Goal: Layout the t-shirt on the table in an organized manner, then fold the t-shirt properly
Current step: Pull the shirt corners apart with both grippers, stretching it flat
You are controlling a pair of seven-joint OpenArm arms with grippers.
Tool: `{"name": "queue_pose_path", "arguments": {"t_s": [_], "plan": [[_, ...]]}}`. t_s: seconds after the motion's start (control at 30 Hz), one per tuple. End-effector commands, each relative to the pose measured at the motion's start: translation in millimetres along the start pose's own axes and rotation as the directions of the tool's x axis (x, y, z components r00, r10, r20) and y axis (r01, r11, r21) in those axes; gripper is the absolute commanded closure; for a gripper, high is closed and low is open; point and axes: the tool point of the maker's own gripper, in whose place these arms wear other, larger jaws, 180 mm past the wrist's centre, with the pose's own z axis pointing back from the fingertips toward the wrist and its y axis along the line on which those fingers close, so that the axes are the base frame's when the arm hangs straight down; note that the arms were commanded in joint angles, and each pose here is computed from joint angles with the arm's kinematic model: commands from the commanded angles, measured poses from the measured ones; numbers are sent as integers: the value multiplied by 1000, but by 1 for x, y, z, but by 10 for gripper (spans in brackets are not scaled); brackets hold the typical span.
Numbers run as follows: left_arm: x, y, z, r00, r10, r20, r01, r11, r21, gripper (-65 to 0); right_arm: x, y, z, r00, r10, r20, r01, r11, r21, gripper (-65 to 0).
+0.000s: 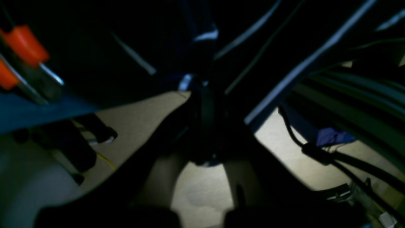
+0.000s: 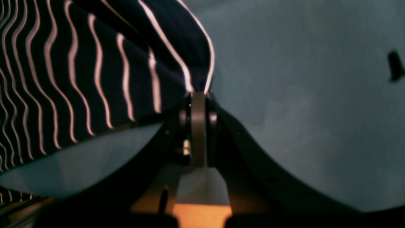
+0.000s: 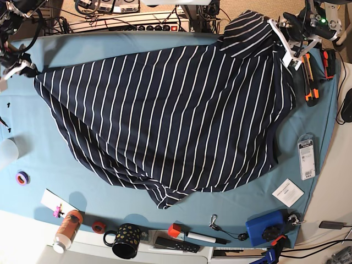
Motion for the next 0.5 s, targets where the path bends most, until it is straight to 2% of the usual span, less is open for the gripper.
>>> {"name": "queue_pose_path", "arguments": {"t_s": [0.0,0.13,0.27,0.37,0.47], "plan": [[-7,4,6,1000,-16,-22,16,1000,11,0,15,-10,14,999,34,27,-33,999,-35,0],[-23,14,12,999,13,-43,-11,999,34,0,11,-21,25,999,35,12,-34,997,-66,0],[-21,12,19,1000,27,4,-27,999,-19,0,8,-24,28,1000,27,14,-25,997,-75,0],[-17,10,21,999,47,28,-46,998,-45,0,7,-23,27,1000,23,15,-22,997,-70,0],[-17,10,21,999,47,28,-46,998,-44,0,13,-15,27,999,16,49,-15,999,-29,0]]}}
